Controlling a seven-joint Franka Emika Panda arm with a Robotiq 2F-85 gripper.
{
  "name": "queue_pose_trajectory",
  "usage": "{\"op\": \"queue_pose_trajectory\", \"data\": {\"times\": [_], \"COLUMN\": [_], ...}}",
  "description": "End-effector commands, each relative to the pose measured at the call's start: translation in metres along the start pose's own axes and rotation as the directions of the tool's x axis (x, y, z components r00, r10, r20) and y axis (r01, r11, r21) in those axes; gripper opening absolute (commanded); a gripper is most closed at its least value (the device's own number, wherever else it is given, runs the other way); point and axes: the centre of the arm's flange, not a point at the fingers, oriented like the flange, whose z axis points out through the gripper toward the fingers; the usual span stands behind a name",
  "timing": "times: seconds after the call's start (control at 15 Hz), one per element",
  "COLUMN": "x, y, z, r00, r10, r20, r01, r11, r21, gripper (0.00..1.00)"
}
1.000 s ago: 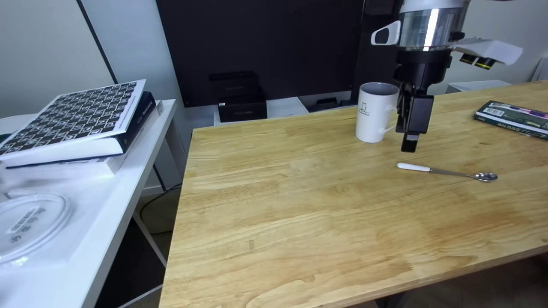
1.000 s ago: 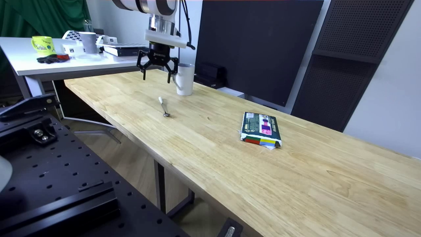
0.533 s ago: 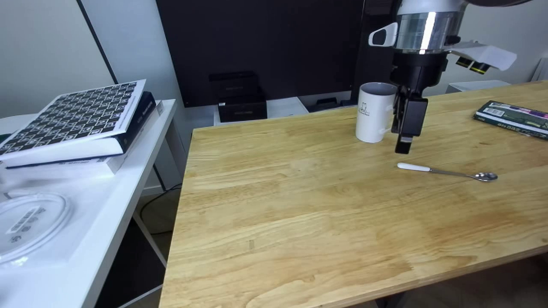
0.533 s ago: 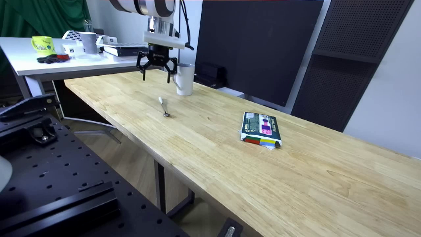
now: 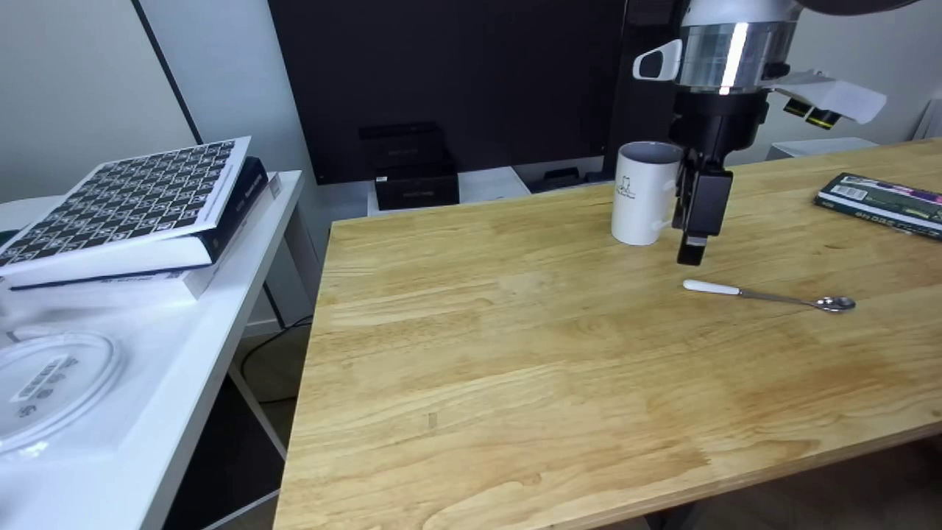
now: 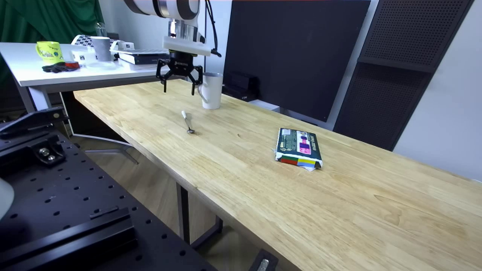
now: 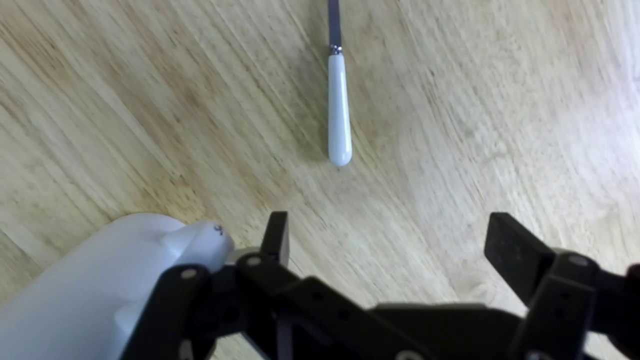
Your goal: Put the spoon in the white cup
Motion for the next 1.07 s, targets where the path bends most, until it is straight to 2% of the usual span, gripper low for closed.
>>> {"op": "queue_pose_trajectory", "data": {"times": [0.0, 0.6, 1.0], "x": [0.000, -0.001, -0.003], "y": [0.000, -0.008, -0.009], "z": [0.000, 0.011, 0.024], "r00": [1.000, 0.999, 1.000], "r10": [0.000, 0.011, 0.029], "r20": [0.000, 0.032, 0.006], "r01": [0.000, -0.008, -0.028], "r11": [1.000, 0.996, 0.996], "r21": [0.000, -0.084, -0.079], "gripper": [1.00, 1.00, 1.00]}}
